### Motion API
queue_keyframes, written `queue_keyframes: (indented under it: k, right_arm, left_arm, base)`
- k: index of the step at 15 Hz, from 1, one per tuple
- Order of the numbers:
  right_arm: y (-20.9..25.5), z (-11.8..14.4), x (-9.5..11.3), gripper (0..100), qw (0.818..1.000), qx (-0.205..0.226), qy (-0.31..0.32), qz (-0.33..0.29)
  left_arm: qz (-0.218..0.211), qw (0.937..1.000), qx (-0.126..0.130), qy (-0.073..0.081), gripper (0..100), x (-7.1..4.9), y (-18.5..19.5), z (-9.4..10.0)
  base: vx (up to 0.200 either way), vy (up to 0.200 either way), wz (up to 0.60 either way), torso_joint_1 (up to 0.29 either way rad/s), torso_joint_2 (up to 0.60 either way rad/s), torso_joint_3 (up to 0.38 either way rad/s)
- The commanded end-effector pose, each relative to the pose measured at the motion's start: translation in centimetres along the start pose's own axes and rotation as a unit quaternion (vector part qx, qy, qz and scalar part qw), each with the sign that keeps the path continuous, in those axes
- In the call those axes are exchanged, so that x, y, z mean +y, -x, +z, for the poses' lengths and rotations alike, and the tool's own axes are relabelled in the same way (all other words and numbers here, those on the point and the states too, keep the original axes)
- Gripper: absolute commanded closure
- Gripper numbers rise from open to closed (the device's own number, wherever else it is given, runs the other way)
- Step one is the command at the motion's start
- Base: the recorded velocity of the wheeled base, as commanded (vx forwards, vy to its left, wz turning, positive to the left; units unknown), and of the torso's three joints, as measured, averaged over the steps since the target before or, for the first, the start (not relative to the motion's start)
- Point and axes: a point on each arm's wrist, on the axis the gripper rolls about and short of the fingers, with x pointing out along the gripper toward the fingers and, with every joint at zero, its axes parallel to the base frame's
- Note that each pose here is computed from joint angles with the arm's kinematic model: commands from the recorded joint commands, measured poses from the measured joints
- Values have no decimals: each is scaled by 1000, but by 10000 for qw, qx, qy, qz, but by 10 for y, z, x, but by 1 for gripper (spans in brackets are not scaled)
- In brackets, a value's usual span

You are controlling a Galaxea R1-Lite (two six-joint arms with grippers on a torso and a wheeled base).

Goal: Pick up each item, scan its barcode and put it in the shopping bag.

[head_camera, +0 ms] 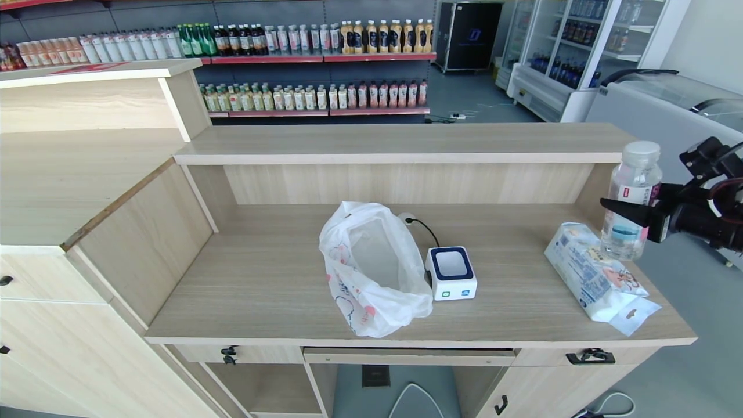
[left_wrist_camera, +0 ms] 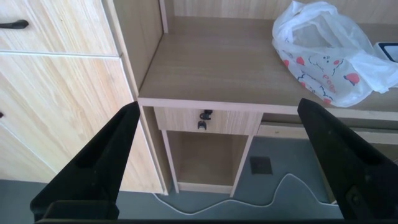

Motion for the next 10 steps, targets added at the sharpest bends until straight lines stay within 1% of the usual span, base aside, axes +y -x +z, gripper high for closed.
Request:
queue_keyframes:
  k: [1, 2, 3, 5, 7, 8, 9, 10]
  right_arm:
    - [4, 3, 4, 100, 9999, 14, 114, 38]
    - [4, 3, 4, 100, 9997, 38, 217, 43]
    - [7, 1, 4, 100, 9986, 178, 488, 120]
    - [6, 1, 5, 100, 9973, 206, 694, 125]
    - [-5, 7, 7, 100, 9953, 77, 960, 117]
    - [-12, 8, 7, 100, 9944, 98, 1054, 66]
    - [-20, 2, 8, 100, 9935, 100, 1123, 170]
    - [-22, -2, 8, 100, 9927, 134, 1178, 204]
  left_arm:
    - [1, 10000, 2, 1, 0, 0, 0, 0]
    - [1, 10000, 2, 1, 0, 0, 0, 0]
    - [1, 10000, 2, 1, 0, 0, 0, 0]
    - [1, 10000, 2, 1, 0, 0, 0, 0]
    - [1, 10000, 2, 1, 0, 0, 0, 0]
    - [1, 10000, 2, 1, 0, 0, 0, 0]
    - [1, 10000, 2, 1, 0, 0, 0, 0]
    - [1, 10000, 2, 1, 0, 0, 0, 0]
  base:
    - [0, 0, 0, 0, 0, 0]
    - [0, 0, 0, 0, 0, 0]
    - [0, 0, 0, 0, 0, 0]
    - [0, 0, 600, 2, 5, 0]
    - [0, 0, 600, -7, 2, 5]
    - [0, 0, 600, 12, 7, 2]
    - [0, 0, 600, 7, 12, 7]
    - [0, 0, 0, 0, 0, 0]
